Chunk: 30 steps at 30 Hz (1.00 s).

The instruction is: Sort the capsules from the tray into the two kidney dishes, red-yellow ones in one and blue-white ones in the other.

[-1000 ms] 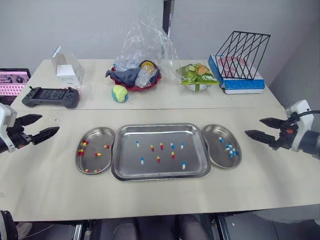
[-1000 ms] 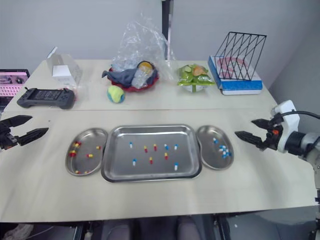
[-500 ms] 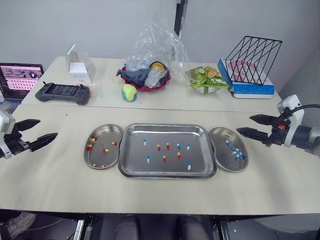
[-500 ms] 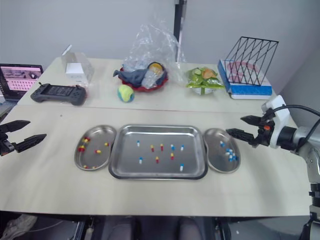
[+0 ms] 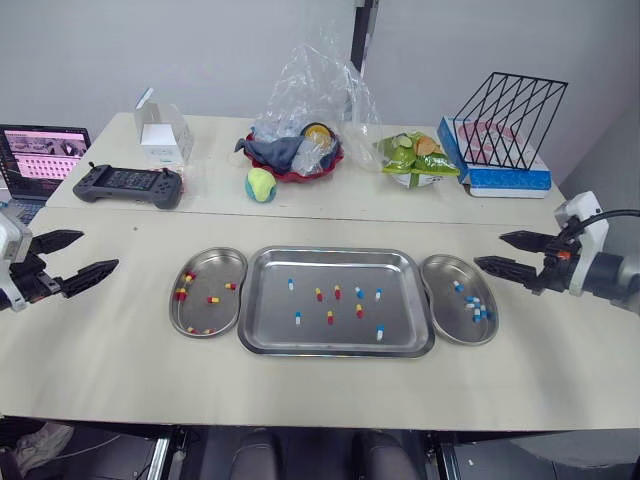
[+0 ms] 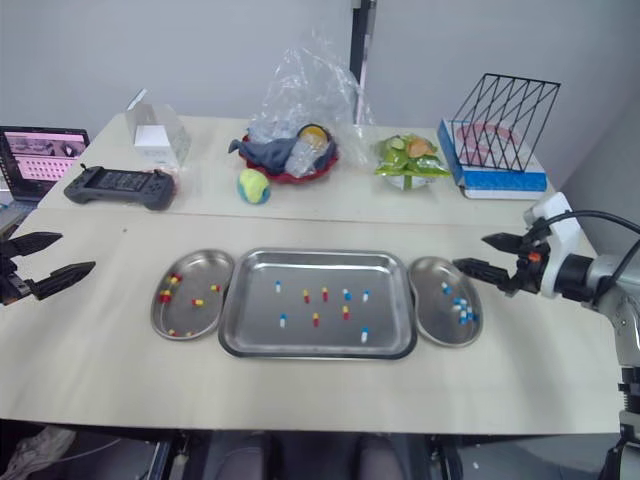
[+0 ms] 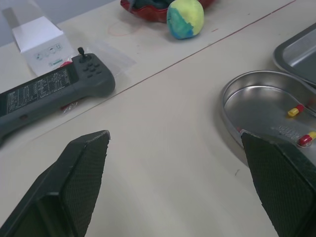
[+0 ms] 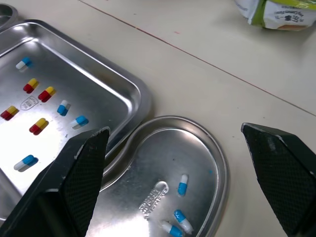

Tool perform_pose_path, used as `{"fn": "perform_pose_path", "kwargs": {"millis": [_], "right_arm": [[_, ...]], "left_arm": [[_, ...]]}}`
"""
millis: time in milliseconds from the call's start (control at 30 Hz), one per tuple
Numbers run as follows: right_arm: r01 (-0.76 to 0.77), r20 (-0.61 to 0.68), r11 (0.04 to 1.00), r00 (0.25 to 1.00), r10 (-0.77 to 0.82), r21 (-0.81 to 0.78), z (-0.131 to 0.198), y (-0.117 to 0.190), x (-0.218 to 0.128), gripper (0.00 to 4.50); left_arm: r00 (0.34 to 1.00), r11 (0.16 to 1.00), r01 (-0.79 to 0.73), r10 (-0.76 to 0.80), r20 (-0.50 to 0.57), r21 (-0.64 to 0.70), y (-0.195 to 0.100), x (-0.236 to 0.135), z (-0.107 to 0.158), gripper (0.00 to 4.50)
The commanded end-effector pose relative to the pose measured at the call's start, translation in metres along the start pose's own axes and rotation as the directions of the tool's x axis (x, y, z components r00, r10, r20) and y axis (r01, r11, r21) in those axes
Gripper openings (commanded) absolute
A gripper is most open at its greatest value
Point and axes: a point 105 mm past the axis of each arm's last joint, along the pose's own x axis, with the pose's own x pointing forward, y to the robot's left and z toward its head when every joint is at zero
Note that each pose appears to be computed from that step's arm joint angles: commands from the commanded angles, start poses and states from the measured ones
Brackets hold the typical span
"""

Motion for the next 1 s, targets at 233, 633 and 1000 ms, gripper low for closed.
{"fn": "perform_pose_path", "kwargs": {"millis": [233,633,1000], "right_arm": [[-0.307,0.066,0.943,0.946,0.317,-0.127,0.035,0.102,0.060,4.50],[-0.377,0.053,0.907,0.918,0.393,-0.187,0.025,0.180,0.118,4.50],[-0.283,-0.040,0.957,0.959,0.280,-0.068,-0.006,0.202,0.169,4.50]], "left_arm": [[0.978,0.984,0.175,-0.178,0.104,0.045,-0.042,0.015,0.040,4.46],[0.947,0.951,0.309,-0.308,0.088,0.002,-0.078,0.010,0.043,4.46],[0.946,0.947,0.320,-0.320,0.044,0.009,-0.077,-0.001,0.036,4.46]]}}
